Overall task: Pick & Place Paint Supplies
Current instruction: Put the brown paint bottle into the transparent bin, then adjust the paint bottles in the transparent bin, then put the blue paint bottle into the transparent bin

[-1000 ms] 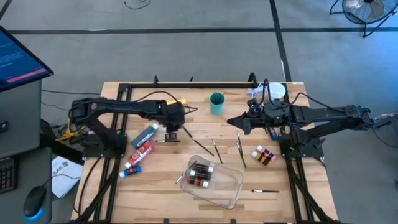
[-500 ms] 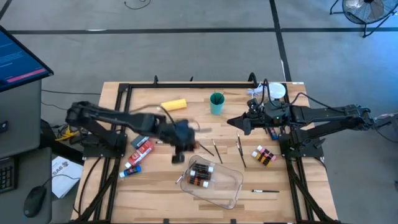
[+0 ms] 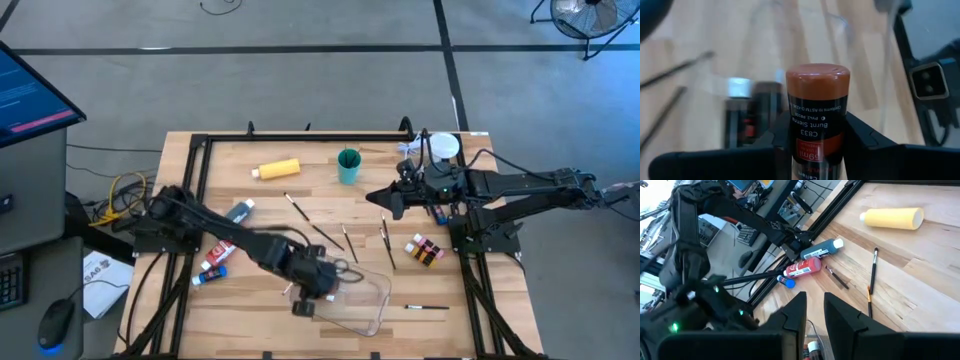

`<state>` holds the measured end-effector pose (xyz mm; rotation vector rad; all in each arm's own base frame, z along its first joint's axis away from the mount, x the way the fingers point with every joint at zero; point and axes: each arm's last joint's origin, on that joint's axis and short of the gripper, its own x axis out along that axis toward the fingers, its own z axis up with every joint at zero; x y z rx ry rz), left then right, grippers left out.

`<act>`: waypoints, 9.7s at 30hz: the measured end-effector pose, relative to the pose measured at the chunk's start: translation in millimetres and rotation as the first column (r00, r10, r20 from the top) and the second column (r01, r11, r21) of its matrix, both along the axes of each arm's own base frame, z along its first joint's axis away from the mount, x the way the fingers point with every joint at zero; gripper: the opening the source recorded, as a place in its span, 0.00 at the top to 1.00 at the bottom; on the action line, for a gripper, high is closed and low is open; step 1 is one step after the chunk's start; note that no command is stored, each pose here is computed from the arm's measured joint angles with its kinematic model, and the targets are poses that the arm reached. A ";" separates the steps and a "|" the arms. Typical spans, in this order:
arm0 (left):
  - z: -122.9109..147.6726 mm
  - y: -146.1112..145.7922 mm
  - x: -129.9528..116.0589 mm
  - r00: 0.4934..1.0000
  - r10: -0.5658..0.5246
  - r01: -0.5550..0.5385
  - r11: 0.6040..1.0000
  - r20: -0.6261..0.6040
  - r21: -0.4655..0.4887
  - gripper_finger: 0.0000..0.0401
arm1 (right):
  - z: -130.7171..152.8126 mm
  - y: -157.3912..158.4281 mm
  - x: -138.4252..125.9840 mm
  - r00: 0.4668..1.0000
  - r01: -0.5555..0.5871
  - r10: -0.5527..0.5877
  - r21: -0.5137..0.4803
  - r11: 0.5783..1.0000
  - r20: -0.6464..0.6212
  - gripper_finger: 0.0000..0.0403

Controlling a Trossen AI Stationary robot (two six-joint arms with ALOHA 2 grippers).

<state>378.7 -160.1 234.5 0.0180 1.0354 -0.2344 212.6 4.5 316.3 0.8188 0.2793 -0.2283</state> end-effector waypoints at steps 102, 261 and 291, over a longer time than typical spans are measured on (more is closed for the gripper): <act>-56.8 46.8 45.4 0.999 -0.044 0.043 0.998 -0.032 -0.054 1.00 | -4.6 -0.5 -1.9 0.999 -0.004 0.003 -0.022 1.000 -0.053 0.85; 89.1 88.5 36.5 0.815 0.353 -0.401 0.916 0.460 0.006 1.00 | -6.8 0.6 -2.7 0.997 -0.027 0.027 -0.001 1.000 -0.077 0.85; 90.6 101.5 40.0 0.792 0.379 -0.431 0.902 0.478 -0.002 1.00 | -6.8 0.2 -2.7 0.997 -0.025 0.025 -0.002 1.000 -0.077 0.85</act>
